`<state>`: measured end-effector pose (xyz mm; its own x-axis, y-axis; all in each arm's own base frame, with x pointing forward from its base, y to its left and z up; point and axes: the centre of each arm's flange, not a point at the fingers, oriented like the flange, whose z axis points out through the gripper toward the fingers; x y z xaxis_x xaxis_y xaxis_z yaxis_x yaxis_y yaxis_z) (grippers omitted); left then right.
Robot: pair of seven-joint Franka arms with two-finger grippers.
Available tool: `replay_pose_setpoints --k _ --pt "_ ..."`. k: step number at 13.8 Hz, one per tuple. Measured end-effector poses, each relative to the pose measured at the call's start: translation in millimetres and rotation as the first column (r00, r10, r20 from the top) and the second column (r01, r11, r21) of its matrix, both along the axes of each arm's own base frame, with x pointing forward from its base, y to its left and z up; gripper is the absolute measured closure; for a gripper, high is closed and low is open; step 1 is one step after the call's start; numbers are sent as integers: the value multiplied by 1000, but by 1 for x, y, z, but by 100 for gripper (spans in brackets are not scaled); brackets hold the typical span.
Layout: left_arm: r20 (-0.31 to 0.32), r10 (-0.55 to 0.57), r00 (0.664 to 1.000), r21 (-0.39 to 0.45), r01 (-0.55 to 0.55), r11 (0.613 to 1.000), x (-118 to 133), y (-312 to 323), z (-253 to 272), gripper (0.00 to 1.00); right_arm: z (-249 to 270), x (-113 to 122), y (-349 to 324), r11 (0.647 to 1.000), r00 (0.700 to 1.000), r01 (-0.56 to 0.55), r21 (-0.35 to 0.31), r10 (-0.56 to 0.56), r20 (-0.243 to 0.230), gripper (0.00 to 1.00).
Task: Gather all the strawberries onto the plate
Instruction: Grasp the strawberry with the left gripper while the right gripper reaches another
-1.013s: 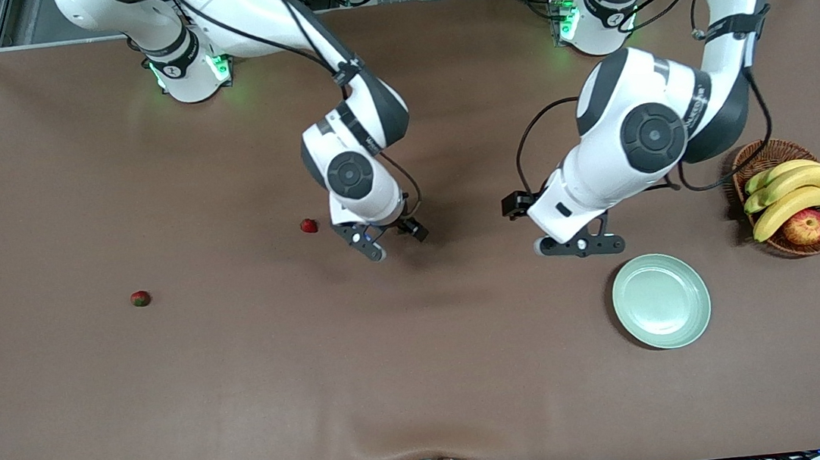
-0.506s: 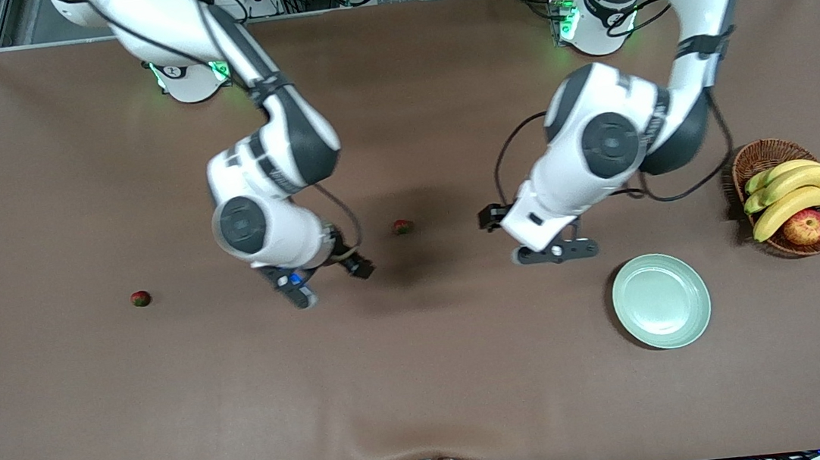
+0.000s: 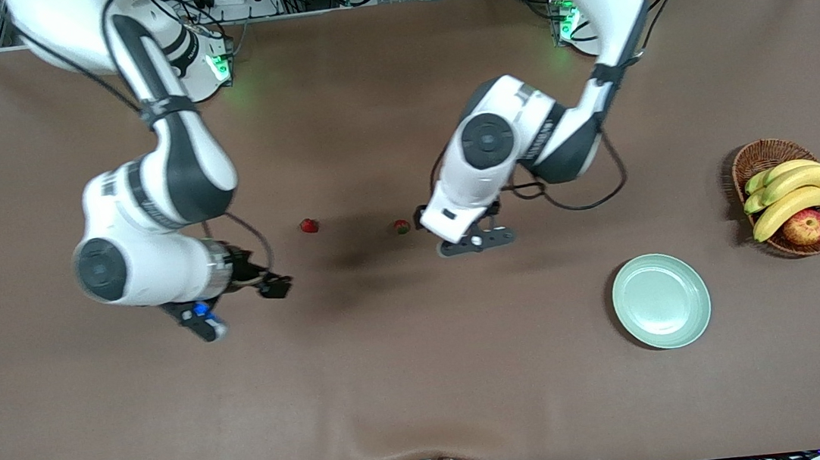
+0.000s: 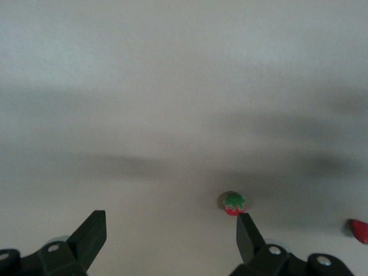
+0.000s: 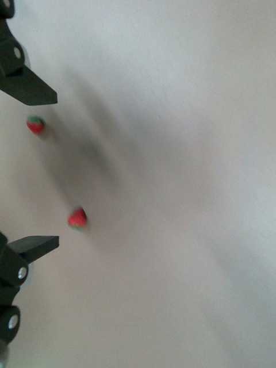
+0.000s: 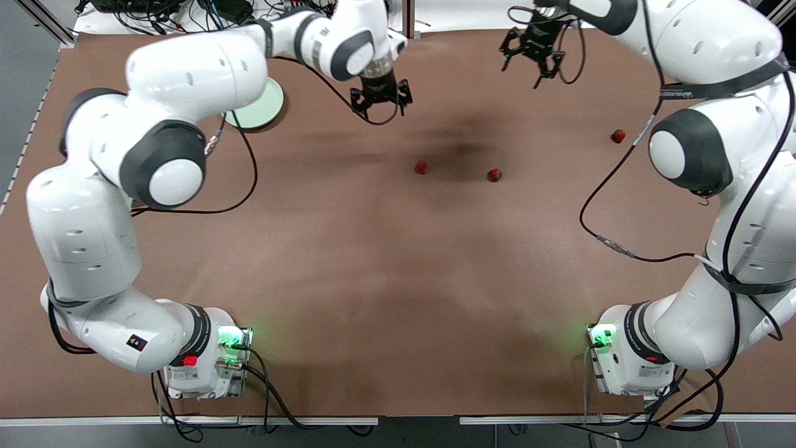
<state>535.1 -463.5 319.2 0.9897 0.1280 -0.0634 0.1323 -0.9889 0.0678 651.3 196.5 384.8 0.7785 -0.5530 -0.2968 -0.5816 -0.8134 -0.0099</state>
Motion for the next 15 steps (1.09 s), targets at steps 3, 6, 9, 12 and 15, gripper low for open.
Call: replay_pose_setpoints --k 3,6,9,12,15 --pt "19 -25 1000 5 25 1000 -20 -39 -35 0 1 6 -43 992 993 -115 -50 115 10 0" --pt "29 -54 998 -12 54 998 -37 -64 -69 0 5 14 -92 963 962 -268 -36 270 38 0" --pt "63 -73 995 -11 74 997 -46 -77 -94 0 4 19 -156 931 929 -365 -28 366 53 0" --pt "80 -103 991 27 101 994 -58 -88 -124 0 -10 17 -202 902 901 -430 -27 431 56 0" --pt "88 -127 988 46 123 991 -63 -93 -134 0 -34 14 -231 886 883 -459 -60 463 74 0"
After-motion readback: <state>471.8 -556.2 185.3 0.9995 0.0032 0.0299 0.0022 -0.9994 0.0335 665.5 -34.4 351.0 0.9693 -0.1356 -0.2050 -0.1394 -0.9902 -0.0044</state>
